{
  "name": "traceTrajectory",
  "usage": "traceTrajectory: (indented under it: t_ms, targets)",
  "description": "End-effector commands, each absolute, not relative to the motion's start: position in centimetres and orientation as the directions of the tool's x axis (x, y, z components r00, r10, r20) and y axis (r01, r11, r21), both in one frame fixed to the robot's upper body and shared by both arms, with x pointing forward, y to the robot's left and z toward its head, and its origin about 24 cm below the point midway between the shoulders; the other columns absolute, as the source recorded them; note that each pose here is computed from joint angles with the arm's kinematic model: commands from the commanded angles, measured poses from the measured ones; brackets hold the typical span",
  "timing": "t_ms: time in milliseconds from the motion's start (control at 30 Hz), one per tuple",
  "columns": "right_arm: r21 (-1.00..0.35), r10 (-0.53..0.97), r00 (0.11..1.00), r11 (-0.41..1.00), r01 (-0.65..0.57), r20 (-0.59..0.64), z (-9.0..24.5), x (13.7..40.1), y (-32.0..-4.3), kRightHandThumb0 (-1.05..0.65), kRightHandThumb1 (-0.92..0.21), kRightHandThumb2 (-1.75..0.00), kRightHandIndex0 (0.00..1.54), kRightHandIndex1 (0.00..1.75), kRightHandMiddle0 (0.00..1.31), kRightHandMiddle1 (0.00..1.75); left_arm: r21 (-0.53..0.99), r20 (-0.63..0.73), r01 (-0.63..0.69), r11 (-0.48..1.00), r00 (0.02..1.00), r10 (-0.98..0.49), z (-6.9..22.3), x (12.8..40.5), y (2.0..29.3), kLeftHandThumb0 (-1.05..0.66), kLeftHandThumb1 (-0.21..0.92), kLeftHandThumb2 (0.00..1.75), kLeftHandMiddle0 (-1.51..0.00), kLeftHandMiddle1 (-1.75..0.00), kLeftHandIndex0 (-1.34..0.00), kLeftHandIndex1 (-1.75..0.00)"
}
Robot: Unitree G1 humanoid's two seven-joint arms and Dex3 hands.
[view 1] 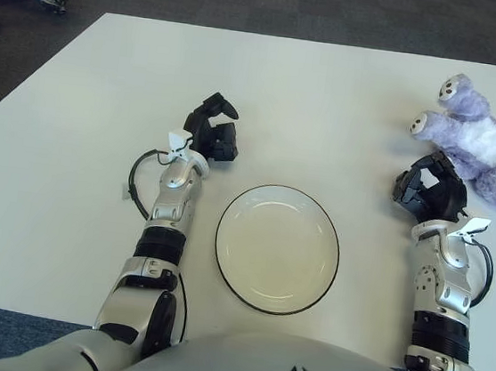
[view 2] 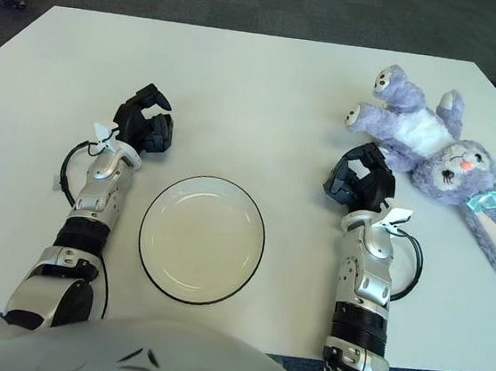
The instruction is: Put the doll into the plate.
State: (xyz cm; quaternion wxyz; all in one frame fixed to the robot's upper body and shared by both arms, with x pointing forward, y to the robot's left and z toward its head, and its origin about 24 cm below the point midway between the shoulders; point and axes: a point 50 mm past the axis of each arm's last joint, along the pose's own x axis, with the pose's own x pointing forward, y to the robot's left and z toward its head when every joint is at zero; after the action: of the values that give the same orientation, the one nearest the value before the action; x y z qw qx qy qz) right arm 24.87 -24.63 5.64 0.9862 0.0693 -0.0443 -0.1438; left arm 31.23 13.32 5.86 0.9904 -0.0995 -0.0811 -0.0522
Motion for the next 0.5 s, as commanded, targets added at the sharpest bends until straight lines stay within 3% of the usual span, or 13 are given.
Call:
traceTrajectory:
  t_ms: [0, 267, 467]
  targets:
    - [0.131, -0.302, 0.953, 0.946, 0.295, 0.035, 5.21, 24.62, -24.49, -0.46, -0.38, -1.23, 1.08, 1.75, 0.55, 1.75, -0.200, 0.112, 0.110, 0.974, 0.990, -0.089, 4.31, 30.57, 13.34, -0.51, 0.23, 1.43, -1.27, -1.75, -0.69, -1.75]
    - [-0.003, -0.306, 0.952, 0.952, 0.306, 0.014, 5.35, 24.61, -24.42, -0.41, -0.56, -1.00, 1.09, 1.75, 0.41, 1.75, -0.177, 0.105, 0.117, 0.977, 0.990, -0.099, 4.19, 30.61, 13.35, -0.51, 0.23, 1.42, -1.26, -1.75, -0.68, -1.75]
    - [-0.102, -0.283, 0.958, 0.953, 0.287, 0.046, 5.72, 24.51, -24.17, -0.40, -0.62, -0.92, 1.12, 1.75, 0.37, 1.75, -0.171, 0.098, 0.118, 0.978, 0.990, -0.102, 4.05, 30.65, 13.47, -0.51, 0.23, 1.42, -1.26, -1.75, -0.68, -1.75]
